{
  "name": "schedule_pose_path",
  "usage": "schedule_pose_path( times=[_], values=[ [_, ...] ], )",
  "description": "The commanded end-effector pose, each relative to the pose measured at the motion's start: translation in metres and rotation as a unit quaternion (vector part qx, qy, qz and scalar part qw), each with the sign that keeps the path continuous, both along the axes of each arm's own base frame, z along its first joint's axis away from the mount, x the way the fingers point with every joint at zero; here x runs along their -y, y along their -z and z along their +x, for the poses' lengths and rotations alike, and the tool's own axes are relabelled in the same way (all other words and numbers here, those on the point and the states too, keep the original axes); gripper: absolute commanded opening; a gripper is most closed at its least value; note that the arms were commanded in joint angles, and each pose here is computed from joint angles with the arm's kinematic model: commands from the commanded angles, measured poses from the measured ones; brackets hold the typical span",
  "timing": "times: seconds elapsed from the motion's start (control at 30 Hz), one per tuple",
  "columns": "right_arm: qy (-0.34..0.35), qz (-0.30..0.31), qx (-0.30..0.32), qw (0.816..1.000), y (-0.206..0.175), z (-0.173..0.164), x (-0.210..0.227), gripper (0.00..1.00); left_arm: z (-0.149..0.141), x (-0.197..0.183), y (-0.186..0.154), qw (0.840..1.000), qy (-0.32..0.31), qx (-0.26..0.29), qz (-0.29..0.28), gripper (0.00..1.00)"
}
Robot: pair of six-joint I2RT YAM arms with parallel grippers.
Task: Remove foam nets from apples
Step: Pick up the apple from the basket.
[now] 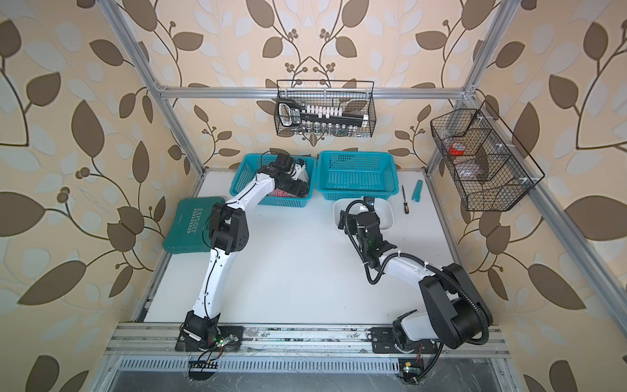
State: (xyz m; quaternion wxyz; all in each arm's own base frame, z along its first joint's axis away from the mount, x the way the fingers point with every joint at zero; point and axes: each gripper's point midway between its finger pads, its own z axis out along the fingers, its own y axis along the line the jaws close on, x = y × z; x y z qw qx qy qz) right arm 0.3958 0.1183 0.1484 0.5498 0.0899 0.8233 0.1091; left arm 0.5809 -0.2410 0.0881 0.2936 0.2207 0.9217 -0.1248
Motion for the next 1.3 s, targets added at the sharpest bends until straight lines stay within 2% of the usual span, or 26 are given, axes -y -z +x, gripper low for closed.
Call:
schedule_pose_path(
  times=[0.0,0.2,0.37,0.7,0.93,1.13,1.23,1.27],
  values=[
    [0.012,0.002,-0.005,1.000,0.003,0.003,0.004,1.00,0.003,0.000,0.001,1.000,0.003,-0.001,-0.004,0.70],
    [0.014,0.005,-0.006,1.000,0.004,0.004,0.006,1.00,0.000,-0.001,-0.014,1.000,0.005,0.010,-0.006,0.53],
    [0.013,0.006,-0.007,1.000,0.004,0.003,0.005,1.00,-0.002,-0.002,-0.039,1.000,0.008,0.028,-0.009,0.49],
    [0.013,0.008,-0.006,1.000,0.003,0.003,0.005,1.00,-0.017,-0.002,-0.119,0.996,0.018,0.082,-0.039,0.48],
    [0.014,0.008,-0.005,1.000,0.002,0.003,0.006,1.00,-0.034,-0.003,-0.157,0.993,0.026,0.097,-0.060,0.48],
    [0.015,0.011,-0.005,1.000,0.003,0.003,0.006,1.00,-0.063,-0.004,-0.192,0.991,0.027,0.094,-0.086,0.46],
    [0.015,0.013,-0.008,1.000,0.006,0.003,0.005,1.00,-0.092,-0.002,-0.207,0.990,0.025,0.092,-0.106,0.44],
    [0.014,0.014,-0.008,1.000,0.006,0.003,0.005,1.00,-0.106,-0.001,-0.199,0.990,0.024,0.084,-0.109,0.44]
  ],
)
